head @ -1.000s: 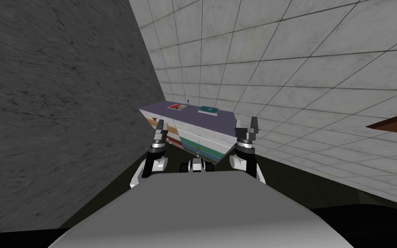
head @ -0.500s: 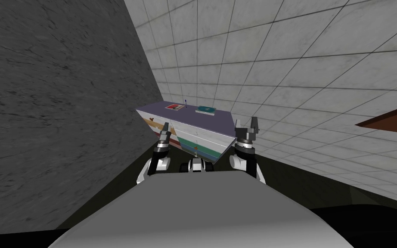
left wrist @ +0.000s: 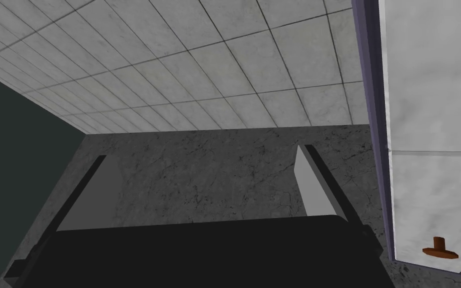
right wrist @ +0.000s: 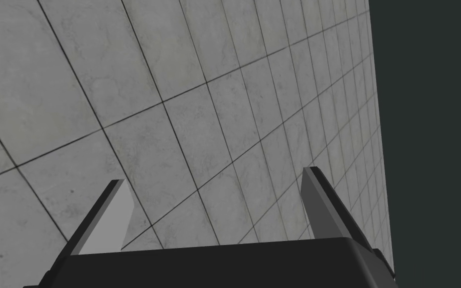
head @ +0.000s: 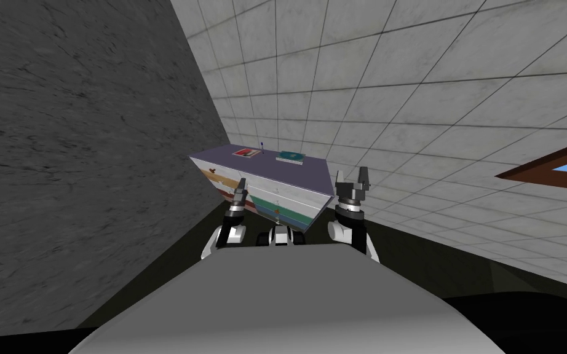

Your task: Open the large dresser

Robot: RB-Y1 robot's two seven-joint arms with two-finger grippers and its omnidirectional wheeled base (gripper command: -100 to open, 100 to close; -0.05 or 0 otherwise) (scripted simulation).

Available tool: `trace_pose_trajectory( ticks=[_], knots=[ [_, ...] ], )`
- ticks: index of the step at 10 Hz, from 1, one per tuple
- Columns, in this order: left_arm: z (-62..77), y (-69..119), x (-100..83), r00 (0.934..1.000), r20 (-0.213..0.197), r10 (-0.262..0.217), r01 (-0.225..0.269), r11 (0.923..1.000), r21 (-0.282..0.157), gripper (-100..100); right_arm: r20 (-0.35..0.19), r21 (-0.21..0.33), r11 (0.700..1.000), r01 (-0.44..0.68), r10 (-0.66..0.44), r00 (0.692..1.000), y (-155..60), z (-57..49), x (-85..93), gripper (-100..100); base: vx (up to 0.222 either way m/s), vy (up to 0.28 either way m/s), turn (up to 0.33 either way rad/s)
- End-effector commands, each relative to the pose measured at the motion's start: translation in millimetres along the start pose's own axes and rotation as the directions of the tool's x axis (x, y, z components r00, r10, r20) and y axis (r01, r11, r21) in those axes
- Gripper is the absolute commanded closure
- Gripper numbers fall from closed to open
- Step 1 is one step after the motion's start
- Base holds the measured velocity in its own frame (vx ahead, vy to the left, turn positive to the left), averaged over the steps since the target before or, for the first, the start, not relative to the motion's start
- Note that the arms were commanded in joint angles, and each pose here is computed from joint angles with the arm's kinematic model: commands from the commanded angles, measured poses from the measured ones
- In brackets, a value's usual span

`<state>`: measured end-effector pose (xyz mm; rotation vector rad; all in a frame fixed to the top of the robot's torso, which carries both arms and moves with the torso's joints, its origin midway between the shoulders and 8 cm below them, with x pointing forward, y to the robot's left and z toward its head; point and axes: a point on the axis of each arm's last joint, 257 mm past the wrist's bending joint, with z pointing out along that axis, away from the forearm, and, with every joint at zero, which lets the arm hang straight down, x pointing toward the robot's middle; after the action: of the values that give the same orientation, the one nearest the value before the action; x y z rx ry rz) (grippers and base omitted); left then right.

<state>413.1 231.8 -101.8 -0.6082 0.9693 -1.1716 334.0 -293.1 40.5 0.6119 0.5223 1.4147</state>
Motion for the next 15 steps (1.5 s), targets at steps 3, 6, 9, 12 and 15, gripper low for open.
trace_pose_trajectory(
  ticks=[3,6,9,12,15],
  knots=[
    [-12.9,47.2,21.3,0.9984,-0.055,0.009,-0.014,0.9951,-0.098,-100,0.0,0.0,1.0,0.0,0.0,1.0,0,0.0,0.0,0,-0.009,-0.066,-0.036],
    [-25.6,83.0,39.7,0.9953,-0.096,0.008,-0.025,0.9841,-0.176,-100,0.0,0.0,1.0,0.0,0.0,1.0,0,0.0,0.0,0,0.007,-0.086,-0.044],
    [-37.7,110.4,55.8,0.992,-0.126,0.0,-0.031,0.9708,-0.238,-100,0.0,0.0,1.0,0.0,0.0,1.0,0,0.0,0.0,0,-0.002,-0.091,-0.04],
    [-50.0,133.9,72.5,0.9887,-0.149,-0.014,-0.031,0.9551,-0.295,-100,0.0,0.0,1.0,0.0,0.0,1.0,0,0.0,0.0,0,0.0,-0.07,-0.034],
    [-60.5,151.7,94.0,0.9869,-0.155,-0.046,-0.011,0.9377,-0.347,-100,0.0,0.0,1.0,0.0,0.0,1.0,0,0.0,0.0,0,0.003,-0.059,-0.032]
  ],
)
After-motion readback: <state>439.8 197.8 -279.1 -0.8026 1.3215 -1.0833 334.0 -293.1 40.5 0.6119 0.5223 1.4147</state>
